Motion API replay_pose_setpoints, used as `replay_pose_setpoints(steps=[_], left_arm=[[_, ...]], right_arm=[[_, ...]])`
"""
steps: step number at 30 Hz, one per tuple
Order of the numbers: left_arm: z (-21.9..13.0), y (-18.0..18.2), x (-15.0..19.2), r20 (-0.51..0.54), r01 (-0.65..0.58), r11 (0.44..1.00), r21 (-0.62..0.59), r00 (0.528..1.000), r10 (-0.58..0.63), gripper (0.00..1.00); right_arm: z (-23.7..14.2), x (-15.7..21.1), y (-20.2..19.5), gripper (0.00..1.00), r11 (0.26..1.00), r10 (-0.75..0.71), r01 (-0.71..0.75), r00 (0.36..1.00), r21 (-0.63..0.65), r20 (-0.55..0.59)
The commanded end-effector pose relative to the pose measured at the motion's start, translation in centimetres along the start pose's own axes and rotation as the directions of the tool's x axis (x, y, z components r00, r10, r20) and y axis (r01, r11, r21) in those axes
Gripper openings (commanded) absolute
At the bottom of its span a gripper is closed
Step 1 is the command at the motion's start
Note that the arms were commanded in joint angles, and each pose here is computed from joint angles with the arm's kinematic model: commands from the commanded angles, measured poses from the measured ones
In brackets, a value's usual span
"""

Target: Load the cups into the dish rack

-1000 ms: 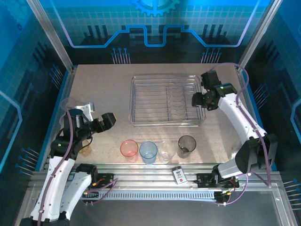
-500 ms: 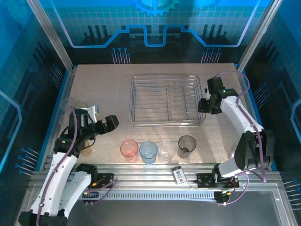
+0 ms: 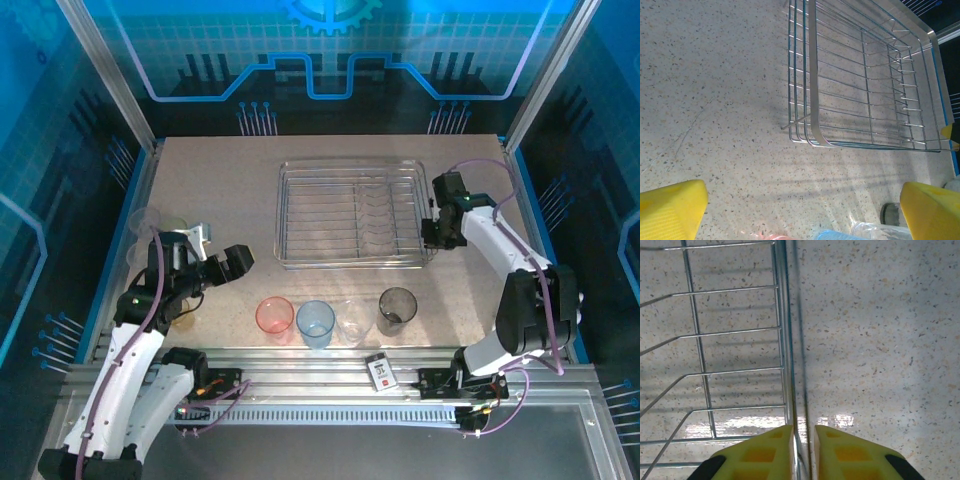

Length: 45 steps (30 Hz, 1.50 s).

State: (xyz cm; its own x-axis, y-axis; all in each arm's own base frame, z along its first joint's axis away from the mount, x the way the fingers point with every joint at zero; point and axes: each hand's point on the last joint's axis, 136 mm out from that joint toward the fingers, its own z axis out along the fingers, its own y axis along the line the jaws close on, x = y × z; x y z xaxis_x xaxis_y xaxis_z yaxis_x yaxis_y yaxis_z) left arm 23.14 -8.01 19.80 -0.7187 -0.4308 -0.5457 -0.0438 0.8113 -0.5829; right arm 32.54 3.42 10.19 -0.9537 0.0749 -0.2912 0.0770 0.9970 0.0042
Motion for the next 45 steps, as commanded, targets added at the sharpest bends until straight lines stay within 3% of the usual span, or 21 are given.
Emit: replay_pose_setpoints(steps=[1, 12, 33, 35, 39, 45], left_arm=[[0.1, 0.1, 0.4, -0.009, 0.010, 1.000, 0.000, 1.000, -0.010, 0.99], [-0.3, -0.1, 0.1, 0.009, 0.006, 1.000, -0.003, 1.000, -0.006, 0.99], [-0.8, -0.2, 0.0, 0.024, -0.003, 1.000, 0.001, 1.000, 0.003, 0.99], [-0.7, -0.2, 0.1, 0.024, -0.007, 1.000, 0.000, 1.000, 0.007, 0.99], [-0.8, -0.3, 0.0, 0.025, -0.008, 1.000, 0.000, 1.000, 0.008, 0.99], [-1.1, 0.5, -0.2, 0.037, -0.007, 0.999, -0.054, 0.999, 0.009, 0.99]], right_arm=[[-0.6, 1.5, 0.9, 0.15, 1.000, -0.021, 0.021, 1.000, 0.007, -0.011], [-1.3, 4.7, 3.5, 0.10, 0.998, -0.063, 0.063, 0.998, 0.016, -0.022], [-1.5, 6.1, 5.9, 0.09, 0.987, -0.155, 0.155, 0.988, -0.038, -0.006], [-1.7, 6.1, 6.0, 0.15, 0.987, -0.155, 0.155, 0.988, -0.042, -0.006], [-3.2, 5.8, 5.9, 0.35, 0.989, -0.146, 0.146, 0.989, -0.037, 0.011], [-7.4, 5.0, 5.3, 0.54, 0.990, -0.136, 0.139, 0.988, -0.036, 0.078]])
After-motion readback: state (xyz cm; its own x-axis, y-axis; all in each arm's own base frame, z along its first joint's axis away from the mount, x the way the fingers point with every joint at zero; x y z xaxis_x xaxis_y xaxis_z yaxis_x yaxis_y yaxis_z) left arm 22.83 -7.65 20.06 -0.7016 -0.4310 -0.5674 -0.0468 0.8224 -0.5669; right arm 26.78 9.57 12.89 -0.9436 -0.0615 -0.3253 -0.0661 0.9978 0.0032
